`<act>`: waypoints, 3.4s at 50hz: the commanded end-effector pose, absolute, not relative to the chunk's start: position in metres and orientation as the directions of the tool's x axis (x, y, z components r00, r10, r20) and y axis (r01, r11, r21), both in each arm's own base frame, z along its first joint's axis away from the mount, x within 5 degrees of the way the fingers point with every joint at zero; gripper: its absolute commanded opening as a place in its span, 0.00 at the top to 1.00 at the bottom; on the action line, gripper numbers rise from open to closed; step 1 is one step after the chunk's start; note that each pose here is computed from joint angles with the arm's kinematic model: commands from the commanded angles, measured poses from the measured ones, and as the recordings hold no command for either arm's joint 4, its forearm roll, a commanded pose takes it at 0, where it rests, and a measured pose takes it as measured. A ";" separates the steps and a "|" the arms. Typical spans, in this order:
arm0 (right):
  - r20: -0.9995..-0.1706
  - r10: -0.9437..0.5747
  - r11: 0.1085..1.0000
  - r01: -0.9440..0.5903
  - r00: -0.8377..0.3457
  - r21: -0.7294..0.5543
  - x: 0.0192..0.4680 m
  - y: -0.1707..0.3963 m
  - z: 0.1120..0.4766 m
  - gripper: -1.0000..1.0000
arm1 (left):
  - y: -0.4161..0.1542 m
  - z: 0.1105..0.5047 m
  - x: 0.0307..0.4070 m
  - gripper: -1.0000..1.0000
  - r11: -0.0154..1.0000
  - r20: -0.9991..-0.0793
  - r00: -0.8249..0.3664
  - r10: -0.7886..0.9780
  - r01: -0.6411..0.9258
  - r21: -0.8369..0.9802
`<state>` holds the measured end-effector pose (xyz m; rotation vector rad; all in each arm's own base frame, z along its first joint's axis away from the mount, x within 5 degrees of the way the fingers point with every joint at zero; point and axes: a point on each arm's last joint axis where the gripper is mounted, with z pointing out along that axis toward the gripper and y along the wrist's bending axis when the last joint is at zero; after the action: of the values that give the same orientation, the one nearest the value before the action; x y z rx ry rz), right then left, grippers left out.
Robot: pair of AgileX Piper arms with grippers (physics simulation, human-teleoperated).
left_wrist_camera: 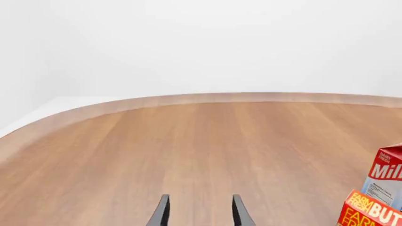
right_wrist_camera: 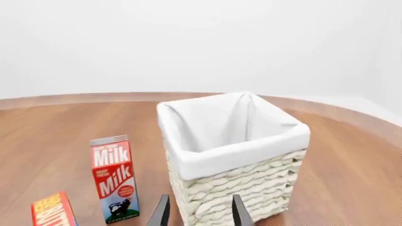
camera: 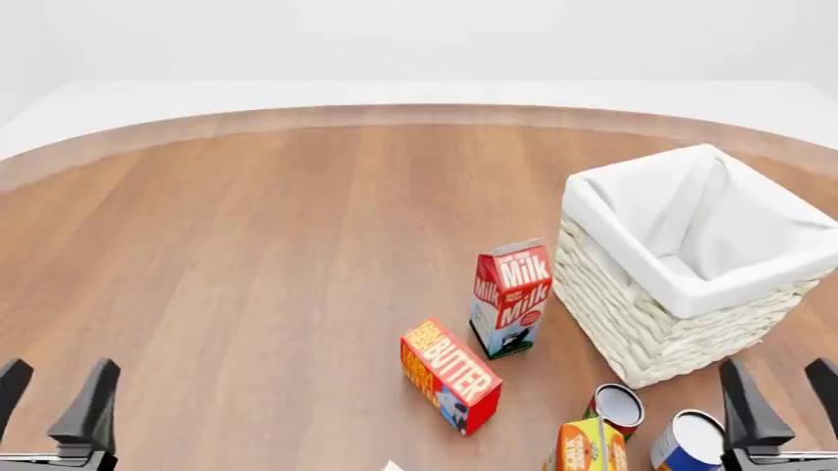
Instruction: Pick up the cream cheese box and the butter, and put them in the basket.
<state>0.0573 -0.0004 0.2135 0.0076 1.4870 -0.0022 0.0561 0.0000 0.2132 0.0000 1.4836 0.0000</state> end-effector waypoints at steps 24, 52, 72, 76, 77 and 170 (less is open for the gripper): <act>-0.998 -0.052 0.990 -0.130 0.035 -0.056 0.066 0.009 0.269 0.00 | 0.000 0.213 0.056 0.00 1.000 -0.996 0.087 0.000 0.000 0.000; -0.992 -0.041 0.900 -0.436 -0.120 0.015 0.091 0.045 0.379 0.00 | 0.000 0.213 0.056 0.00 1.000 -0.996 0.087 0.000 0.000 0.000; -0.956 -0.188 0.828 -0.560 -0.227 -0.030 0.133 0.088 0.412 0.00 | 0.000 0.213 0.056 0.00 1.000 -0.996 0.087 0.000 0.000 0.000; -0.944 -0.229 0.806 -0.589 -0.239 -0.047 0.141 0.100 0.413 0.00 | 0.000 0.213 0.056 0.00 1.000 -0.996 0.087 0.000 0.000 0.000; -0.938 -0.235 0.805 -0.592 -0.254 -0.041 0.145 0.103 0.412 0.00 | 0.000 0.213 0.056 0.00 1.000 -0.996 0.087 0.000 0.000 0.000; -0.739 -0.373 0.800 -0.598 -0.561 0.050 0.209 0.171 0.283 0.00 | 0.000 0.213 0.056 0.00 1.000 -0.996 0.087 0.000 0.000 0.000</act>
<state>0.2040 0.1659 0.3048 -0.7136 2.1736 0.3869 0.0561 0.0000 0.2132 0.0000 1.4836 0.0000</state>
